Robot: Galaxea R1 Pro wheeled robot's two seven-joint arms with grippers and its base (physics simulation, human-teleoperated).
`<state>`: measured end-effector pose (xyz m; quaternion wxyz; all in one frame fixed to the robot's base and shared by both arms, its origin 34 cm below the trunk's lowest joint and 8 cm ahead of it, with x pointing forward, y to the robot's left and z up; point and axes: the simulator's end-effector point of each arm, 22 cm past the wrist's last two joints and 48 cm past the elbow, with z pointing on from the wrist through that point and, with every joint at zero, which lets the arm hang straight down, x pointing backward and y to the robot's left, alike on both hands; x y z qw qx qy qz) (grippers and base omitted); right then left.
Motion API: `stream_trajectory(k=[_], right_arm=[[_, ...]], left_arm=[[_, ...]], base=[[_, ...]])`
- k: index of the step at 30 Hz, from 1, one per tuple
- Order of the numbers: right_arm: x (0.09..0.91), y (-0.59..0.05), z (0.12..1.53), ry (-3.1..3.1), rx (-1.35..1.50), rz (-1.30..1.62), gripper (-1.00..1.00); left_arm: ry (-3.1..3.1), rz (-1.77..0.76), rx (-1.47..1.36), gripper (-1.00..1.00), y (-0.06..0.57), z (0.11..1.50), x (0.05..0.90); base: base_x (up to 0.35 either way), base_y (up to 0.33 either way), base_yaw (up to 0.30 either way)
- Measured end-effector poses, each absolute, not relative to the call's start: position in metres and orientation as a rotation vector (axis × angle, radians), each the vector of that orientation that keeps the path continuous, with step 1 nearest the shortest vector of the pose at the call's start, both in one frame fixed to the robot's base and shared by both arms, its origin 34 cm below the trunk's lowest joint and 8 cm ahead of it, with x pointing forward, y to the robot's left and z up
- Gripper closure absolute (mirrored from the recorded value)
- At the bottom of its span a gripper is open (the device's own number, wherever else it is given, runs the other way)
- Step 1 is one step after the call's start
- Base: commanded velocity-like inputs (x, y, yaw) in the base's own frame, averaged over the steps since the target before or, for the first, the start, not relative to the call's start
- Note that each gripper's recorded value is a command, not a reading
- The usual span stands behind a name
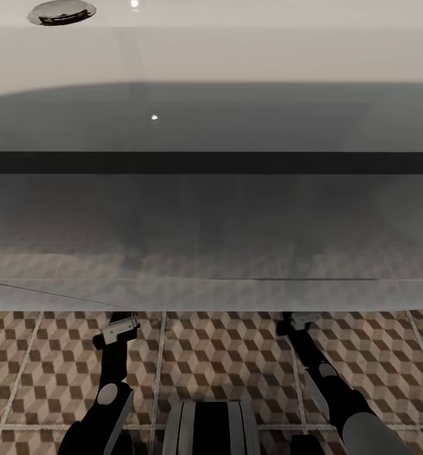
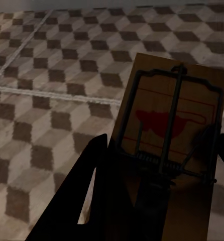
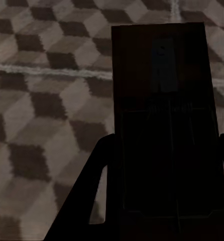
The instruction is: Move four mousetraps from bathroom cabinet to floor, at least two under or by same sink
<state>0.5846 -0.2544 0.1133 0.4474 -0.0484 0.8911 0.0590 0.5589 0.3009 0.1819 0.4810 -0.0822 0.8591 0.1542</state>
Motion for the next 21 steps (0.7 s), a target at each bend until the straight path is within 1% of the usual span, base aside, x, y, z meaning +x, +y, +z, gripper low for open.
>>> stream_trajectory(k=[6, 21], right_arm=[[0.5800, -0.2480, 0.1092, 2.231, -0.127, 0.186, 1.00], [0.5797, -0.2529, 0.1086, 2.237, -0.138, 0.182, 1.00]], left_arm=[[2.100, 0.350, -0.188, 1.00, 0.2952, 0.1808, 0.5602], [2.101, 0.345, -0.187, 1.00, 0.2938, 0.1804, 0.5603]], base=[[0.000, 0.000, 0.000], [0.000, 0.000, 0.000]])
